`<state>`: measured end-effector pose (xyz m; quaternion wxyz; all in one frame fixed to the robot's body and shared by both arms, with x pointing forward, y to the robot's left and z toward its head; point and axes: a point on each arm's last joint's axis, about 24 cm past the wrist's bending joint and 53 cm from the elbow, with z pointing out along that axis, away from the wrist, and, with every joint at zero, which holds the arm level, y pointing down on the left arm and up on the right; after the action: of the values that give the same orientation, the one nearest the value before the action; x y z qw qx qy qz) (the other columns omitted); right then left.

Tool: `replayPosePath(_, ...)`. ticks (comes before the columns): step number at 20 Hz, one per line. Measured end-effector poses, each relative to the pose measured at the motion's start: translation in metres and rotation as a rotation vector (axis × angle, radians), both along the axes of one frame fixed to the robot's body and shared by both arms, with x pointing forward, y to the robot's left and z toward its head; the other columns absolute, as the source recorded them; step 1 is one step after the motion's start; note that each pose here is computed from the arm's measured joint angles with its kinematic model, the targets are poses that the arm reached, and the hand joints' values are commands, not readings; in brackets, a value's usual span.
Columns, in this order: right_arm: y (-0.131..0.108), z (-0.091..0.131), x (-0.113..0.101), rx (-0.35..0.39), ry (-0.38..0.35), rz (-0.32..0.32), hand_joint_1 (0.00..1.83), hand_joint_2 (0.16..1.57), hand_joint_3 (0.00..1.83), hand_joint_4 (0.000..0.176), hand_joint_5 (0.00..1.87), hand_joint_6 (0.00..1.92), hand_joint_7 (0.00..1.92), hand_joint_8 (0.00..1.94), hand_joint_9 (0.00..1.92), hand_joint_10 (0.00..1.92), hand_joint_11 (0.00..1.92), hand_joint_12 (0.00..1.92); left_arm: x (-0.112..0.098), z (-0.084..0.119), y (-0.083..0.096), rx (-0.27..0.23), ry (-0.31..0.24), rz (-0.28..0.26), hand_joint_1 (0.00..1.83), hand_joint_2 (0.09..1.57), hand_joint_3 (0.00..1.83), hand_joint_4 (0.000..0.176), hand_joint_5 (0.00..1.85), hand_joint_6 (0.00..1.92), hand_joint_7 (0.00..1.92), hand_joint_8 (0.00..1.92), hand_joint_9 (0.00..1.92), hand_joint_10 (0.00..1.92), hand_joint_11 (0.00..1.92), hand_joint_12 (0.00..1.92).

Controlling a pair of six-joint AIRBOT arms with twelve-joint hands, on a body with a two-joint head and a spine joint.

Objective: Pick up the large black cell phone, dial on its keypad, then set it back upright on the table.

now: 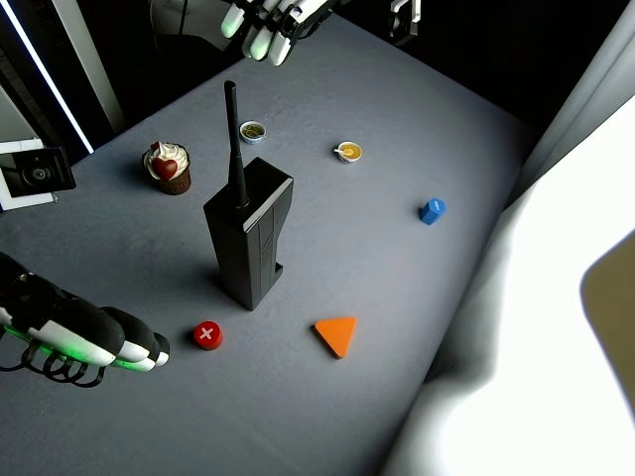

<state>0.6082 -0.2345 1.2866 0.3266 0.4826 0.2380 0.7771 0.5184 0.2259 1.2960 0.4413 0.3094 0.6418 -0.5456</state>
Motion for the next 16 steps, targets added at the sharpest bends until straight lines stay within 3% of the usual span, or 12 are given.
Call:
replayPosePath(4,0.001,-0.001,0.0,-0.001,0.003,0.003,1.04,0.93,0.01,0.0,0.0,0.0,0.0,0.0,0.0,0.0,0.0,0.0,-0.002,-0.001,-0.003,0.0,0.004,-0.008,0.46,0.98,0.0,0.0,0.13,0.0,0.11,0.0,0.1,0.0,0.0,0.38)
replayPosePath(8,0.002,-0.001,0.0,-0.002,0.001,0.006,1.07,0.94,0.01,0.0,0.0,0.0,0.0,0.0,0.0,0.0,0.0,0.0,-0.002,-0.001,-0.003,0.001,0.008,-0.008,0.43,1.0,0.0,0.0,0.1,0.0,0.09,0.0,0.07,0.0,0.0,0.26)
replayPosePath(10,0.002,-0.001,0.0,-0.002,0.001,0.006,1.14,0.93,0.0,0.0,0.0,0.0,0.0,0.0,0.0,0.0,0.0,0.0,-0.003,-0.003,-0.004,0.003,0.019,-0.012,0.47,0.98,0.0,0.0,0.12,0.0,0.12,0.0,0.1,0.0,0.0,0.31)
replayPosePath(13,0.005,0.0,0.0,-0.007,-0.004,0.015,1.17,0.94,0.0,0.0,0.01,0.0,0.0,0.0,0.0,0.0,0.04,0.02,-0.006,-0.009,-0.006,0.022,0.04,-0.026,0.5,0.96,0.0,0.0,0.12,0.0,0.11,0.0,0.1,0.0,0.0,0.27)
replayPosePath(16,0.006,0.0,-0.001,-0.009,-0.007,0.019,1.14,0.93,0.0,0.0,0.01,0.0,0.0,0.0,0.0,0.0,0.02,0.01,-0.009,-0.024,-0.008,0.083,0.064,-0.042,0.5,0.98,0.0,0.0,0.12,0.0,0.11,0.0,0.1,0.0,0.0,0.31)
